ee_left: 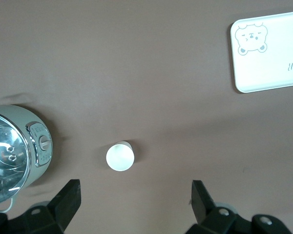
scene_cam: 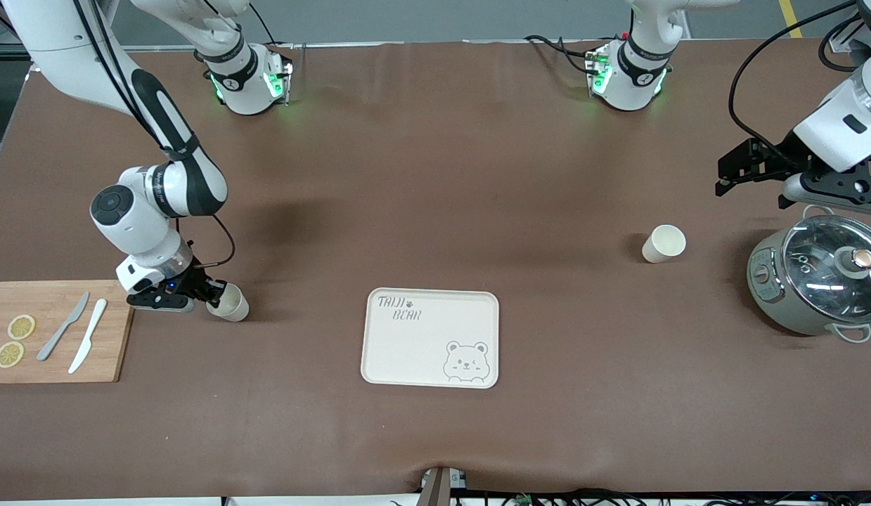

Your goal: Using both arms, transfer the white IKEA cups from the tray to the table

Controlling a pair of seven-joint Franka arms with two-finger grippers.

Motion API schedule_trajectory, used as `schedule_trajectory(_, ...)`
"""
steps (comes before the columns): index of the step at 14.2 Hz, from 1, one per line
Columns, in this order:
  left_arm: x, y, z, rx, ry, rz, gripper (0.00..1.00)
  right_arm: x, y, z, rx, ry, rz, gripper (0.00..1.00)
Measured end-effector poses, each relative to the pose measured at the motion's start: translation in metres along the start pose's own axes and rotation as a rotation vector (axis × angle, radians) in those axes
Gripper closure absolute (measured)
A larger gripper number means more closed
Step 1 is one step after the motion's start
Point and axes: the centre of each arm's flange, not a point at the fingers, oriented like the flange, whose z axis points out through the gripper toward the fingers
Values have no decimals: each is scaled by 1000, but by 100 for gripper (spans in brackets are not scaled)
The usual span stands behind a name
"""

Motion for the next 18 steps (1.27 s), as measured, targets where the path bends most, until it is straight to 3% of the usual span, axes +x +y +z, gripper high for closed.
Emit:
schedule_trajectory(2, 0, 0, 0, 0, 1, 0, 0, 0, 0, 0, 0, 1, -1, 78)
schedule_trajectory(9, 0, -1, 0, 0, 0, -1, 0, 4, 0, -3, 0, 11, -10, 6)
schedule_trajectory(10, 1, -1, 0, 0, -3, -1, 0, 6, 0, -7, -1, 7, -16, 0)
schedule_trajectory(13, 3, -3, 7, 15, -18, -1, 0, 21, 1, -41, -23, -64, -23, 0)
schedule_trajectory(16, 8, -9, 19, 81, -46, 10, 0, 43, 1, -114, -55, -166, -35, 0)
schedule_trajectory(18, 10, -8, 24, 84, -55, 14, 0, 53, -1, -166, -71, -201, -35, 0)
